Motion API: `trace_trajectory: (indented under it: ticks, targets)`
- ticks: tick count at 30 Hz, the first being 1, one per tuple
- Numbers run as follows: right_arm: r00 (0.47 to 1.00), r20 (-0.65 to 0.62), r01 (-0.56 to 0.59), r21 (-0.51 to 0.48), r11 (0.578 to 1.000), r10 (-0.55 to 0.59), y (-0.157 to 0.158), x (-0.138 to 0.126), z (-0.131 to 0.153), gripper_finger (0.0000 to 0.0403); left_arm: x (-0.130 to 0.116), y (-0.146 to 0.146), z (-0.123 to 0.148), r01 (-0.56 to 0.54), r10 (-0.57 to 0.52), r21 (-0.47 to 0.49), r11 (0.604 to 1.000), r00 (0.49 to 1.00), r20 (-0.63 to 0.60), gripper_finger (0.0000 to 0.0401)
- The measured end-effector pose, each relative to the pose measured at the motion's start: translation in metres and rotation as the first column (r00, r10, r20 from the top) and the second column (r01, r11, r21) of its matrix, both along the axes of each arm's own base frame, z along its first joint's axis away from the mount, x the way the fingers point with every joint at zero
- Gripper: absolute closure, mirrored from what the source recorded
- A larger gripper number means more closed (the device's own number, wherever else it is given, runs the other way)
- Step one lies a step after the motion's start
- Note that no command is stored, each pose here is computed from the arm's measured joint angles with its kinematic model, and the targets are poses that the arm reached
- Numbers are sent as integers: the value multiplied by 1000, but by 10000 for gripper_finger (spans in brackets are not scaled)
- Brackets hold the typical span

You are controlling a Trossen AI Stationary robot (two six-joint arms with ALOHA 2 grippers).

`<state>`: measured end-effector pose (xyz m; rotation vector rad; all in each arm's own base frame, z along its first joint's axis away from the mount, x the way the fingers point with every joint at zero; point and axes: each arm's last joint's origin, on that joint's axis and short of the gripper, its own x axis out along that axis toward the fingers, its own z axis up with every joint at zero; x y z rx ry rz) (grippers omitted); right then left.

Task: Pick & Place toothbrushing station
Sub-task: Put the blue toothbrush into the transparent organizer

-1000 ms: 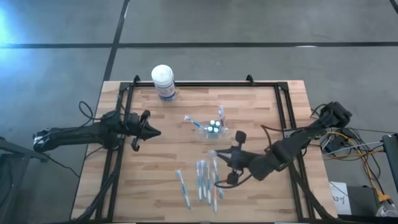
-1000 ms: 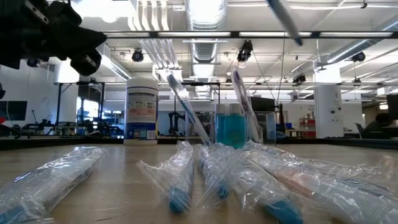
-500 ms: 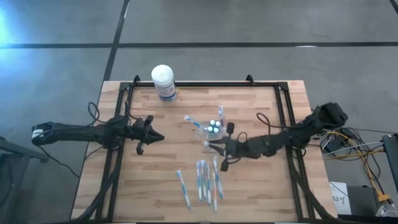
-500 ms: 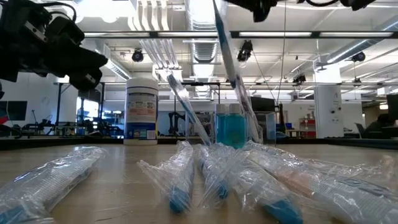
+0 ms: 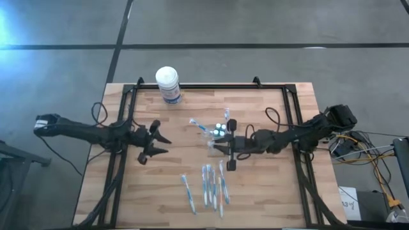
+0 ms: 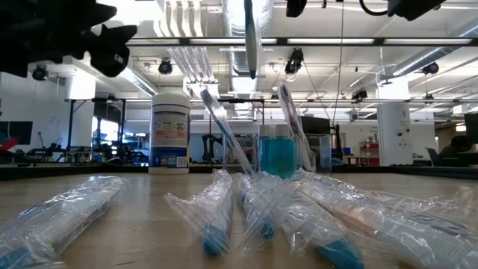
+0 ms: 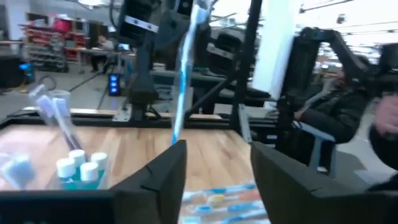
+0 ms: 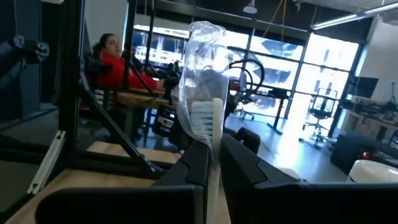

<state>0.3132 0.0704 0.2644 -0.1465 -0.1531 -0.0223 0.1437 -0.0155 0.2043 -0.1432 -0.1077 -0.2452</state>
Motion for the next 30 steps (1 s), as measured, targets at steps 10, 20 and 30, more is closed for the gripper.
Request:
trace_trajectory:
  ticks: [10,20,30]
  targets:
    - [999,33,-19,53,998,17,1,1,7,383,39,-9,25,-17,21,60,998,998,-54,163]
    - [999,33,-15,35,999,14,1,2,9,383,100,-17,52,-19,30,159,987,997,-71,163]
    - [1000,26,-7,9,1000,7,1,2,8,383,154,-21,60,-19,37,177,984,994,-102,163]
